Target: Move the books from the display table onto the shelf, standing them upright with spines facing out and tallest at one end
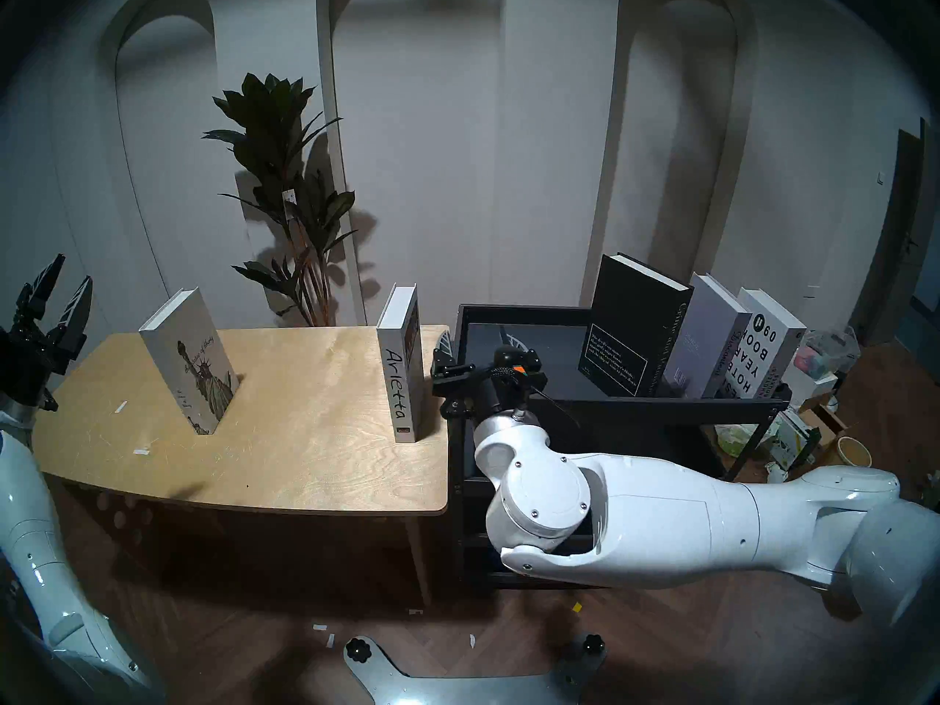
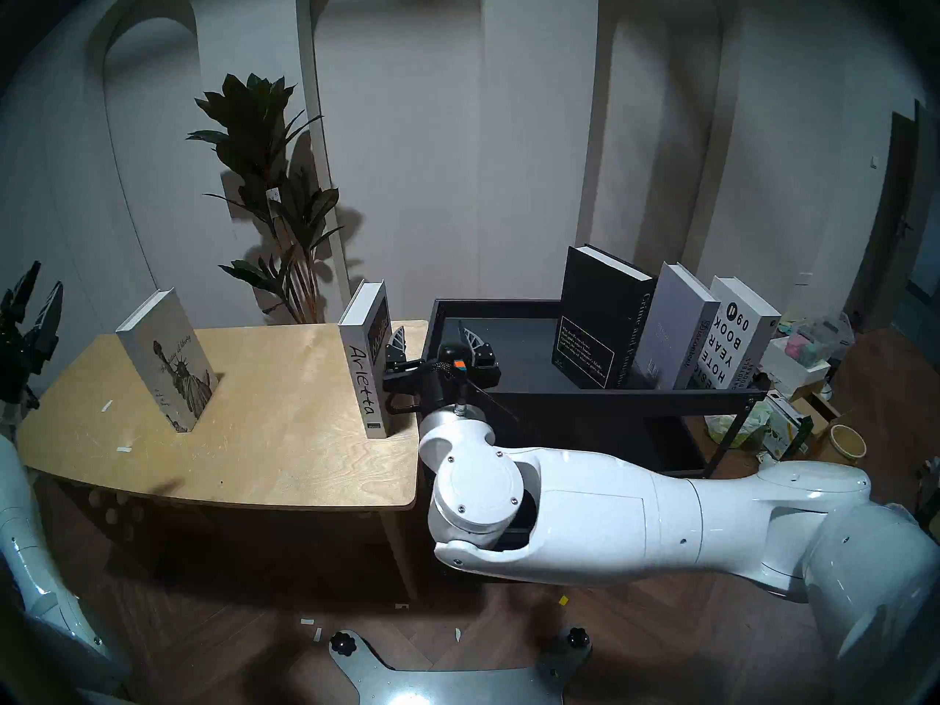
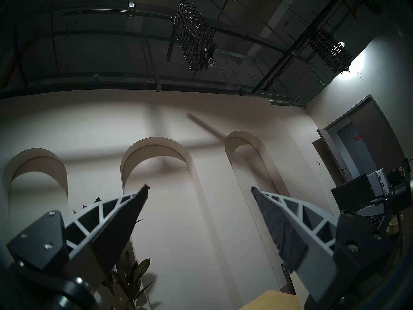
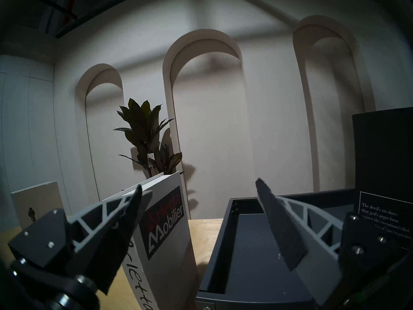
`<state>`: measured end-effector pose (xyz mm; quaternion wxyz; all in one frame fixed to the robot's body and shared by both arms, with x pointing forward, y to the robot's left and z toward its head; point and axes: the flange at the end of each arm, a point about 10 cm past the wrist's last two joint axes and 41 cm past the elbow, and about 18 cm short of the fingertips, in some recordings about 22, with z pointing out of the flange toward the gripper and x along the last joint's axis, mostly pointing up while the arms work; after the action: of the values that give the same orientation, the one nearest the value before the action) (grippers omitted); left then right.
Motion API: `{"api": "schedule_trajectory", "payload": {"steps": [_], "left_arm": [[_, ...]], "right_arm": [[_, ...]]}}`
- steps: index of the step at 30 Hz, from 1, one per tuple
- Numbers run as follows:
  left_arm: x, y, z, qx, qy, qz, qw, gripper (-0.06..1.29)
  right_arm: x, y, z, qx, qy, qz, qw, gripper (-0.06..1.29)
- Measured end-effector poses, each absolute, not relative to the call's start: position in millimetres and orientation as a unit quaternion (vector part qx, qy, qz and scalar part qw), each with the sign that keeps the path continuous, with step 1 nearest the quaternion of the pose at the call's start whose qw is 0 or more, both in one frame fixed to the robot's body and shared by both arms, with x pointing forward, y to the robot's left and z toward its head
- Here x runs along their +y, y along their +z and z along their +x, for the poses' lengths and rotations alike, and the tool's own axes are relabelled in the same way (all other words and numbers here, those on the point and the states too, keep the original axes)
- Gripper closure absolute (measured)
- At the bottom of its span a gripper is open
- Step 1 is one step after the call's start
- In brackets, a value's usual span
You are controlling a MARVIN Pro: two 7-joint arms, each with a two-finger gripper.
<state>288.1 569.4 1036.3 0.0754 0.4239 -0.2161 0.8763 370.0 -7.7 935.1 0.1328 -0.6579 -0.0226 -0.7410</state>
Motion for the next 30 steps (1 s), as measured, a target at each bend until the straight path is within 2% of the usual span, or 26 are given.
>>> {"api": "schedule_trajectory", "payload": {"steps": [17,30], "left_arm": [[569.5,1036.1,288.1,-0.216,0.876,0.424,0.075,0.0],[569.4,1036.1,288.1,-0.216,0.877,0.424,0.075,0.0]], "right_arm": [[45.8,936.5,388.5,-0.046,-0.728,-0.668,0.148,0.0],[75.5,945.5,402.8,0.001,-0.734,-0.664,0.142,0.0]]}}
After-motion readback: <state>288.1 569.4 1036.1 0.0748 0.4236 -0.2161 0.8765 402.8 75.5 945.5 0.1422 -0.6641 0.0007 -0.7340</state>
